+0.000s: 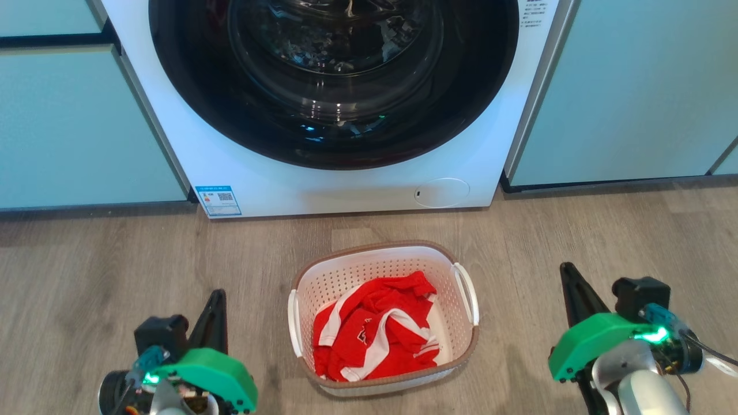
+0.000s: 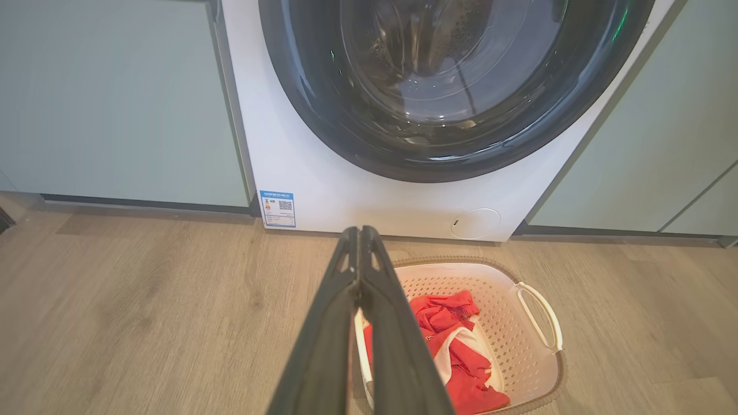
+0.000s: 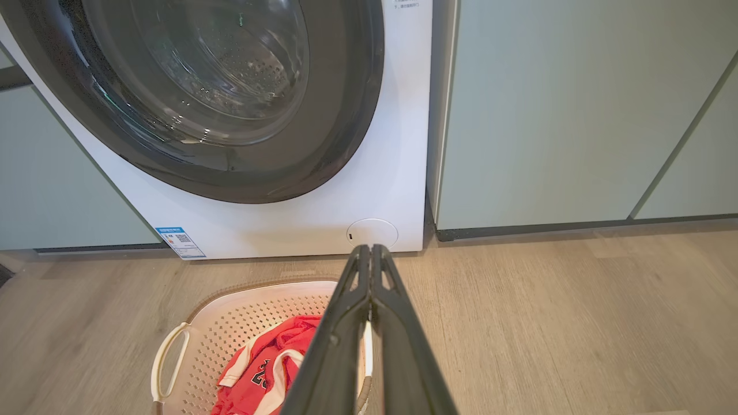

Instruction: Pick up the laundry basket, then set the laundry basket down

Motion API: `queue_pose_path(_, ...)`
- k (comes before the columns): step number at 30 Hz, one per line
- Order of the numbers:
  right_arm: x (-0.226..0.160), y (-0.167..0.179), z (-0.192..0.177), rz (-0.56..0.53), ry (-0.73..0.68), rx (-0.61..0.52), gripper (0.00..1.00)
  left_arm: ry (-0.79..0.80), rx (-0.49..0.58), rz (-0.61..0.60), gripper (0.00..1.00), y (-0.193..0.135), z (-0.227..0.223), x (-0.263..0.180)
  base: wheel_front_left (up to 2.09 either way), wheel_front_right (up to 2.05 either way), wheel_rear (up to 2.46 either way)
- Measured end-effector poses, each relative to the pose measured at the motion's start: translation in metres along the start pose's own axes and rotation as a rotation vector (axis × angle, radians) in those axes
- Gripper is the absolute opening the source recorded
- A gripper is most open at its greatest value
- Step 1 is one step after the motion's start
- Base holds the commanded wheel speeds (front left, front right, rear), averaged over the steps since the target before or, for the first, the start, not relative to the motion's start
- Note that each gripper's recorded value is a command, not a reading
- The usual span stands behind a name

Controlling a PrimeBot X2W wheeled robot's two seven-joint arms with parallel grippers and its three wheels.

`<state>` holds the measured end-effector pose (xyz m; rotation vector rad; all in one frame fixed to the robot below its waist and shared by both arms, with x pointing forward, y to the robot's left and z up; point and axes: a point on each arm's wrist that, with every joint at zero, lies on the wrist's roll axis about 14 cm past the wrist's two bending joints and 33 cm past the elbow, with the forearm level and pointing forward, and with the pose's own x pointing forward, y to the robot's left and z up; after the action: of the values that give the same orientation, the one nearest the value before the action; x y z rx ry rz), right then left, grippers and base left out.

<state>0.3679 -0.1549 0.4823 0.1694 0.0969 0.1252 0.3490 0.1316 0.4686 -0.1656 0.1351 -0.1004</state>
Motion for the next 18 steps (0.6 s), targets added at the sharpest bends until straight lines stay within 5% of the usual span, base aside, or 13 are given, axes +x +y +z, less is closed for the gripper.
queue_pose_path(18, -0.0014, -0.0077, -0.0036, -0.033, 0.007, 0.206, 0.0, 0.065, -0.196, 0.027, 0.0, 0.0079, -0.0089, 0.0015, 0.0, 0.0, 0.0)
